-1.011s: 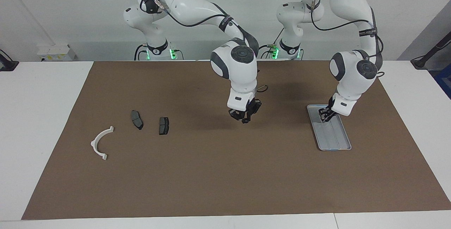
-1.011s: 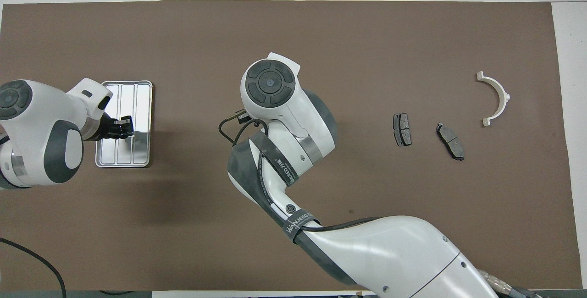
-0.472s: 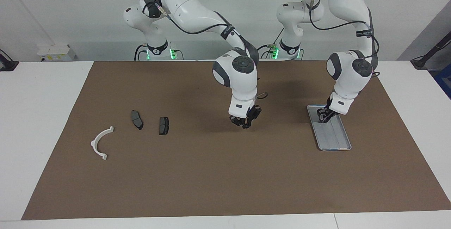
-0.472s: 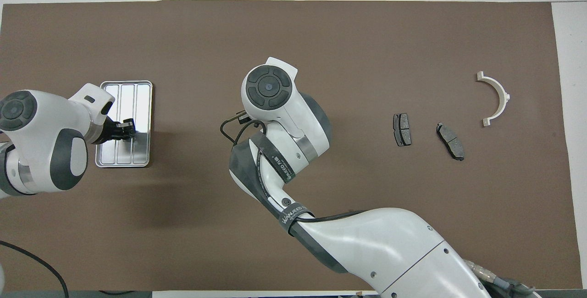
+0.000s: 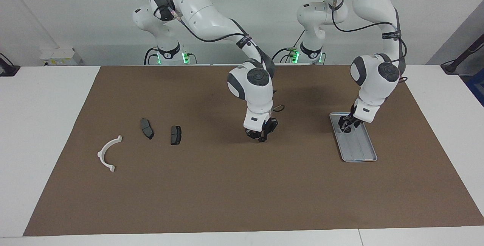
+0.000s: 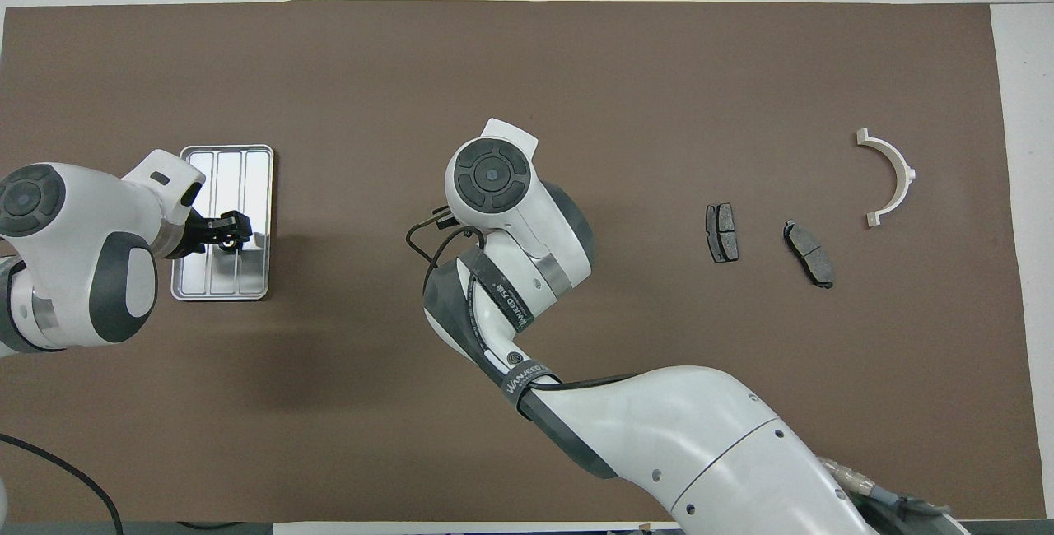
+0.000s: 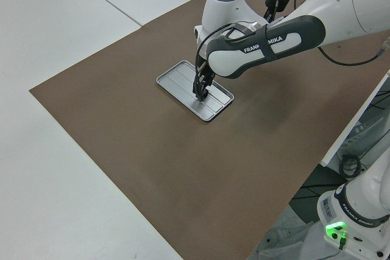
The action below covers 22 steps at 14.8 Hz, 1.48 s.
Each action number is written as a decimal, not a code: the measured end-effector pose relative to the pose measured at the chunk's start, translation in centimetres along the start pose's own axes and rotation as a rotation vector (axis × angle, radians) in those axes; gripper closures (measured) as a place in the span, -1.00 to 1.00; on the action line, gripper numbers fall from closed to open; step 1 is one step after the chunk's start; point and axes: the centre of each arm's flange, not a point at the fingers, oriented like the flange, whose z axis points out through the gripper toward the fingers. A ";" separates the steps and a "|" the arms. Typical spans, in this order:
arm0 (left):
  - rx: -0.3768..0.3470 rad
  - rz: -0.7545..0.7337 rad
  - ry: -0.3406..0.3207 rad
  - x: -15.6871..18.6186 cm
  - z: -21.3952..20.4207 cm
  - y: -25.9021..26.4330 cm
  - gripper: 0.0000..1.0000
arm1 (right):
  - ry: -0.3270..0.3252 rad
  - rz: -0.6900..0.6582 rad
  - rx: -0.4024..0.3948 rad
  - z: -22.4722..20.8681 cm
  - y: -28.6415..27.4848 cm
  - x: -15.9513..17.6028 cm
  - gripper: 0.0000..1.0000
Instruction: Pick bearing gear from pile to tray
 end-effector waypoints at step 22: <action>-0.040 -0.247 0.028 1.6 -4.4 21.7 0.00 | 0.060 0.185 0.018 -13.5 8.8 2.0 -0.60</action>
